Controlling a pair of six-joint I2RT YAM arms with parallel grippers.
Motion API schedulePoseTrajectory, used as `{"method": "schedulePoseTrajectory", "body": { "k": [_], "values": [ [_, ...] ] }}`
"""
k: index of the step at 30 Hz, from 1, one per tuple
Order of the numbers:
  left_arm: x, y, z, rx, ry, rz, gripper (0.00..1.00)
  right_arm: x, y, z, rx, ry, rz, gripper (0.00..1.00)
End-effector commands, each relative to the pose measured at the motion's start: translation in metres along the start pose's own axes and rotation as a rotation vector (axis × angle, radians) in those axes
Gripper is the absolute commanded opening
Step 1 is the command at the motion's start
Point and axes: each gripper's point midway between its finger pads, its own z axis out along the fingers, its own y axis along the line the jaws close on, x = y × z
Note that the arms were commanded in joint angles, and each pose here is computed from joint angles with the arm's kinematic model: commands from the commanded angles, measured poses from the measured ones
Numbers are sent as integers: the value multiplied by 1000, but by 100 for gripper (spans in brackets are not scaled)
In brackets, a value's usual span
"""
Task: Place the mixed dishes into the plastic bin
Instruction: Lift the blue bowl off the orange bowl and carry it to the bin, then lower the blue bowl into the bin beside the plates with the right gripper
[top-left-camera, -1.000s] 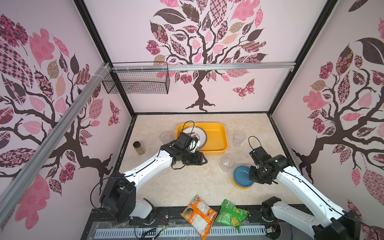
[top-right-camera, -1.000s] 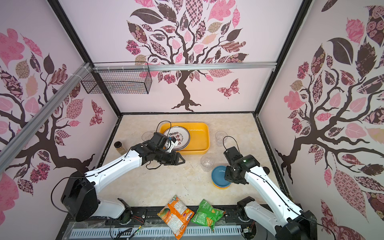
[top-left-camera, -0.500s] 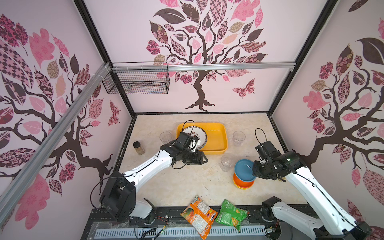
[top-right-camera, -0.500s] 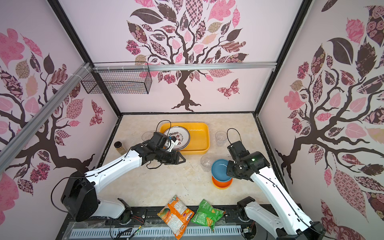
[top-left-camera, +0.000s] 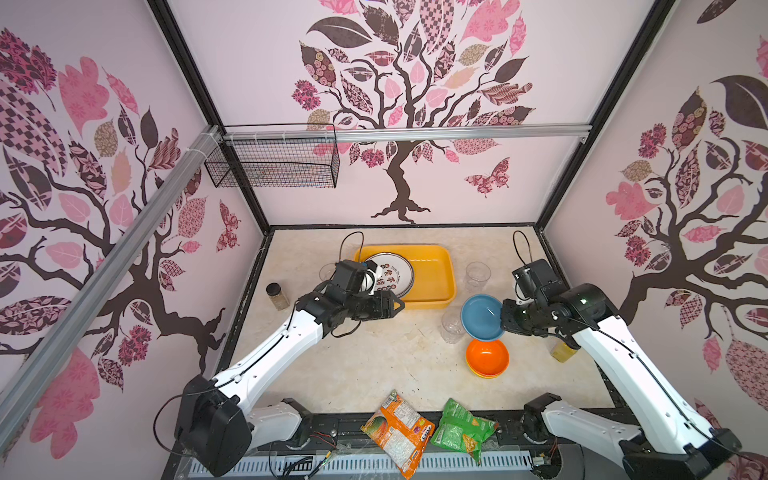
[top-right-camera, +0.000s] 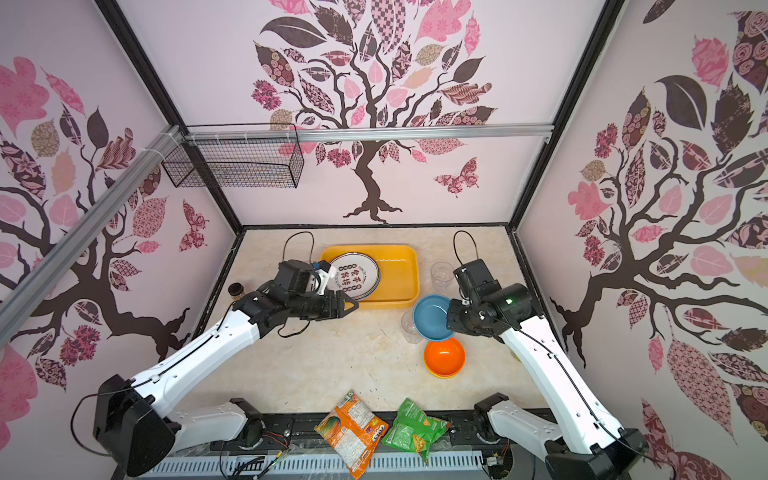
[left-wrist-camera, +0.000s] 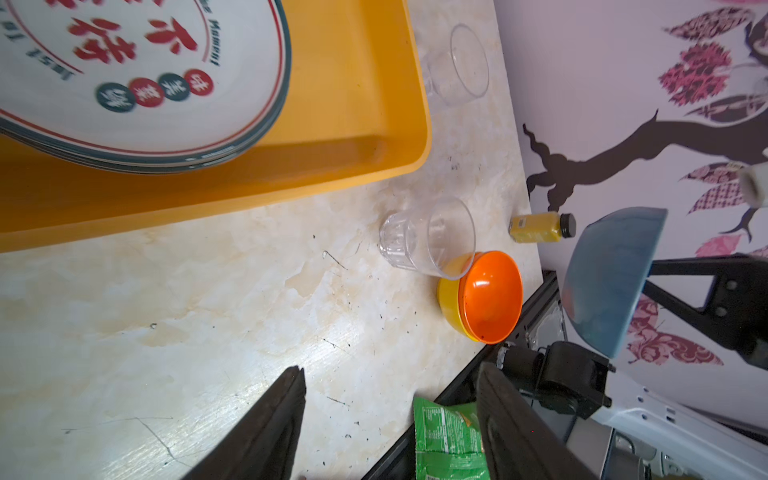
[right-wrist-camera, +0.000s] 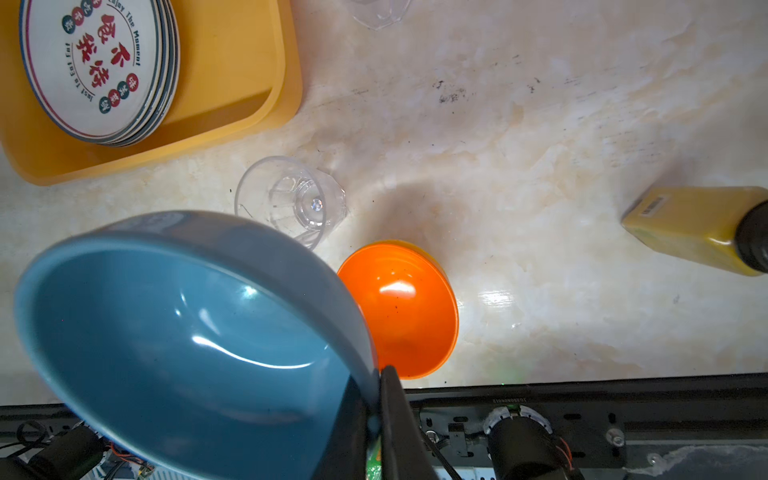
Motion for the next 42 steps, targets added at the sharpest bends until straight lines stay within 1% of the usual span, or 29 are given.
{"method": "schedulePoseTrajectory", "body": {
  "k": [1,7,12,22,28,32,42],
  "values": [
    [-8,19,-11,-34,-69,-64,69,-26,27,5,-85,-42,-21,0],
    [-10,34,-24,-104,-110,-78,71,-60,58,31,-135,-57,-17,0],
    [-8,45,-28,-143,-136,-90,73,-85,77,61,-139,-49,-23,0],
    [4,52,-31,-162,-118,-103,73,-144,107,130,-91,-55,-5,0],
    [9,55,-35,-172,-119,-107,73,-172,110,173,-51,-34,24,0],
    [12,57,-35,-176,-115,-120,73,-189,107,194,-11,-30,42,0],
    [16,60,-35,-178,-115,-144,72,-207,101,234,34,-1,68,0]
  ]
}}
